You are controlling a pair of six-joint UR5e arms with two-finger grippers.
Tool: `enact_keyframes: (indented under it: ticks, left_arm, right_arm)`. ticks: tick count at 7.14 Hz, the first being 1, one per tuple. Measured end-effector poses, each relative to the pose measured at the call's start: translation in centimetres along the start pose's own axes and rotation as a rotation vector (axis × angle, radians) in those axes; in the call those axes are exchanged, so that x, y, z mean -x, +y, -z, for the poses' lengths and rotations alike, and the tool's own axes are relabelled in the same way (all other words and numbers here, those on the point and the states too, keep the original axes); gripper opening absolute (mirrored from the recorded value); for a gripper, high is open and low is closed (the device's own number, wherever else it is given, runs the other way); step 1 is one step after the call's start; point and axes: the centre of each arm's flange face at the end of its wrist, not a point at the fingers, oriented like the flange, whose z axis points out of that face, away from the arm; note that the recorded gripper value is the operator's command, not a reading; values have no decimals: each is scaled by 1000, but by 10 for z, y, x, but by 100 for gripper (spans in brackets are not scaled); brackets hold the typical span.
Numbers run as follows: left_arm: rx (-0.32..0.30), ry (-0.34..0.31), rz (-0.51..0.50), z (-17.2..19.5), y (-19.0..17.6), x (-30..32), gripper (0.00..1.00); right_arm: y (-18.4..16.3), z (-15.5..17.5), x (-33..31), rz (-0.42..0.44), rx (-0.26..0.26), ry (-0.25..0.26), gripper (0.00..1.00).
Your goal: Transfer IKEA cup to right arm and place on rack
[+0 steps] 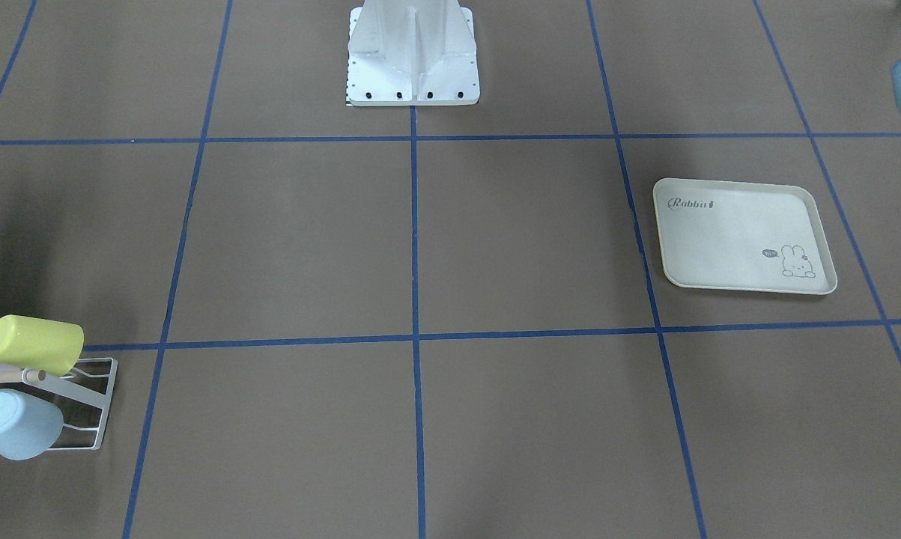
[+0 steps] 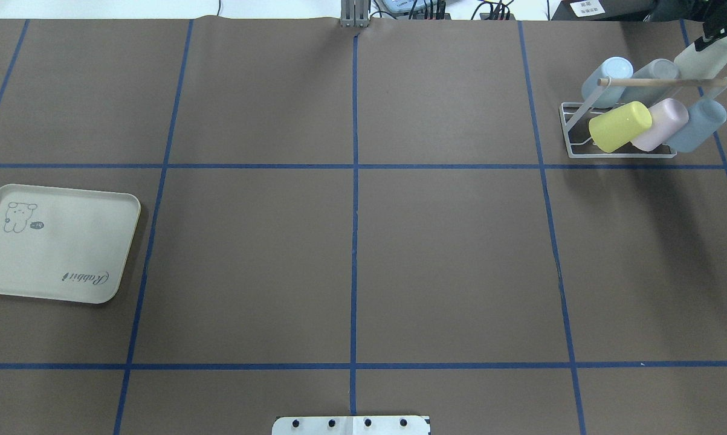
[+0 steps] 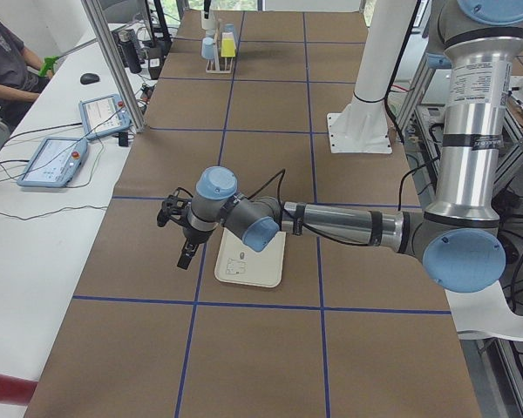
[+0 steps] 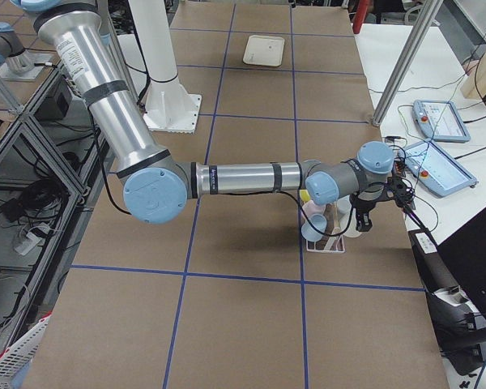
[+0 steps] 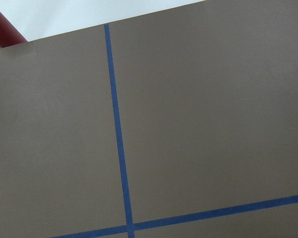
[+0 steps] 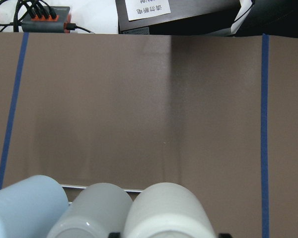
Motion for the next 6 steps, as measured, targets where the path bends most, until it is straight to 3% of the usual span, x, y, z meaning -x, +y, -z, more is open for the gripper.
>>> enact_keyframes:
  ticks: [3,6]
  left_arm:
    - [4,3,-1,-1,1,0,100]
    - [46,81,3,-1,6,-4,100]
  right_arm:
    - [1,-5,5,6,8,1,98]
    - [-3,3,13,16,-3,-11,98]
